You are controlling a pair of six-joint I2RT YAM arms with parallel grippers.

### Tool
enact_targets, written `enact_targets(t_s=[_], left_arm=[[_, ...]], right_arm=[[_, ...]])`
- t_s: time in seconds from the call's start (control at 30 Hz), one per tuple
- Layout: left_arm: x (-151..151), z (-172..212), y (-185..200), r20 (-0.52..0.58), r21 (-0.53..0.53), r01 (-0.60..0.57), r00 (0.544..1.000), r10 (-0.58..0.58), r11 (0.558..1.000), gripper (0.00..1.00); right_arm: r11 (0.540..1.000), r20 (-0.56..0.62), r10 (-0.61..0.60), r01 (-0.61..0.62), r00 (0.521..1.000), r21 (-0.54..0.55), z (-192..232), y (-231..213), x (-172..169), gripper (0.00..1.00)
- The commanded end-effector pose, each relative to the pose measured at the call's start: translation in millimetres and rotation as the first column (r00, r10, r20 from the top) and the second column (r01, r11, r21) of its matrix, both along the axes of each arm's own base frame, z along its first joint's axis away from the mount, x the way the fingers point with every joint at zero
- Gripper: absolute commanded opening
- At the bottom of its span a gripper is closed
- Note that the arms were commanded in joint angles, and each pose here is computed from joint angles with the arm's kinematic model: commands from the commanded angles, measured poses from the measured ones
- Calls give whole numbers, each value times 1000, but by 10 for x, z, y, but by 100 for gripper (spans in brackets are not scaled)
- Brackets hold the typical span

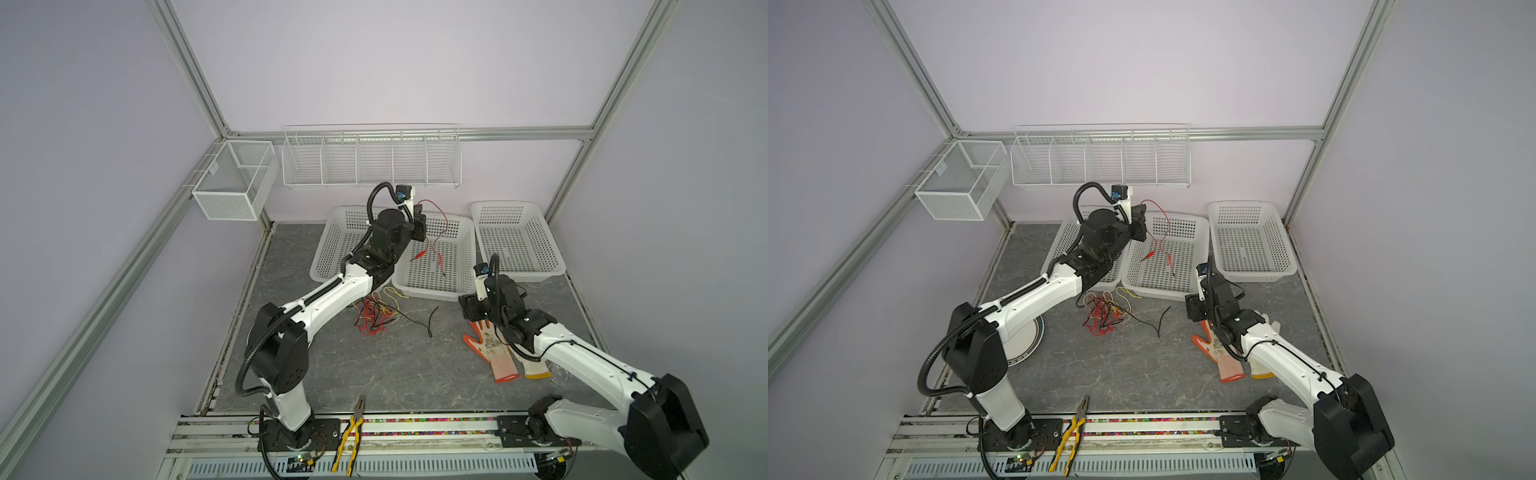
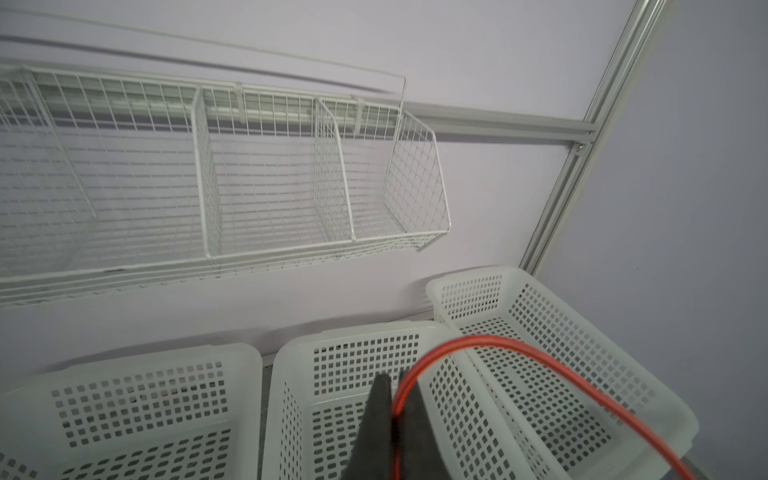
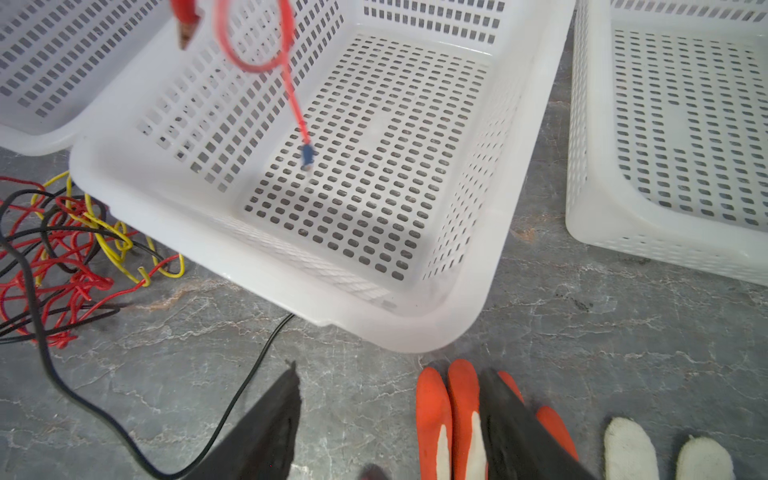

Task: Untangle the cables
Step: 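Drop the red wire into the middle basket while the right gripper nears the bundle, then grasp the black wire in the bundle with the right gripper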

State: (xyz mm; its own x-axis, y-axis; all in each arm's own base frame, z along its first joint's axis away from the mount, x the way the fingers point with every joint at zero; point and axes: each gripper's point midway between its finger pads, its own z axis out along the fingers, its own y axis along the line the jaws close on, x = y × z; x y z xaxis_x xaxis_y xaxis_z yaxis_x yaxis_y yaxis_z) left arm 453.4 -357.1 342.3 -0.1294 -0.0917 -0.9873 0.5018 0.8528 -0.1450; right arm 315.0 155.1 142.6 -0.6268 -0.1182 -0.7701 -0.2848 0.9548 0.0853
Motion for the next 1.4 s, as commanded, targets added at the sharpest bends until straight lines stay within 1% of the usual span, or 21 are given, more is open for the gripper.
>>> enact_targets(t_s=[0.0,0.1,0.27,0.4,0.43,0.5,0.57,0.6,0.63,0.7,0.83,1.0,1.13,1.2,1.23,1.37], left_arm=[[104,-178,-133,-63,20,7,998,-5,1000,0],[180,-500,-176,-116,67,-2,993,10,998,0],[225,-907,-183,-199,131,-11,979,37,991,0],[211,-1096,-171,-238,164,-6,970,45,986,23],[204,-1106,-168,-242,167,-4,969,45,986,28],[188,-1092,-165,-243,168,2,969,39,986,42],[171,-1035,-163,-235,164,8,971,32,986,54],[158,-1001,-162,-230,162,12,973,26,987,64],[142,-953,-157,-223,159,17,975,19,987,79],[111,-871,-136,-209,150,18,978,14,988,100],[2,-638,-32,-166,115,10,986,10,993,99],[-213,-411,185,-138,69,-9,990,19,998,99],[-401,-383,421,-142,57,-44,988,51,997,99],[-493,-391,557,-142,56,-69,987,76,996,99],[-543,-415,627,-144,57,-80,986,88,995,99],[-740,-515,894,-152,53,-124,980,130,991,99]], right_arm=[[999,43,16,-18,999,41,98,27,-23,70],[998,59,30,-33,998,47,145,31,-47,71],[995,74,73,-78,995,65,215,106,-62,73],[985,82,131,-139,988,98,261,242,-74,73],[983,82,145,-153,986,105,269,273,-76,73],[975,81,183,-192,980,111,282,361,-89,72],[974,75,198,-205,977,96,275,406,-84,72],[973,71,208,-214,976,92,270,434,-84,72],[969,71,223,-228,972,90,269,471,-92,72],[955,73,271,-278,960,103,290,576,-124,71],[912,86,384,-392,919,119,330,862,-215,69],[864,70,483,-488,873,128,272,1191,-265,68],[825,60,542,-544,838,152,226,1466,-264,67],[817,32,559,-557,829,153,110,1547,-274,67],[810,47,565,-565,824,156,177,1628,-223,67],[796,10,587,-580,809,175,40,1746,-202,66]])
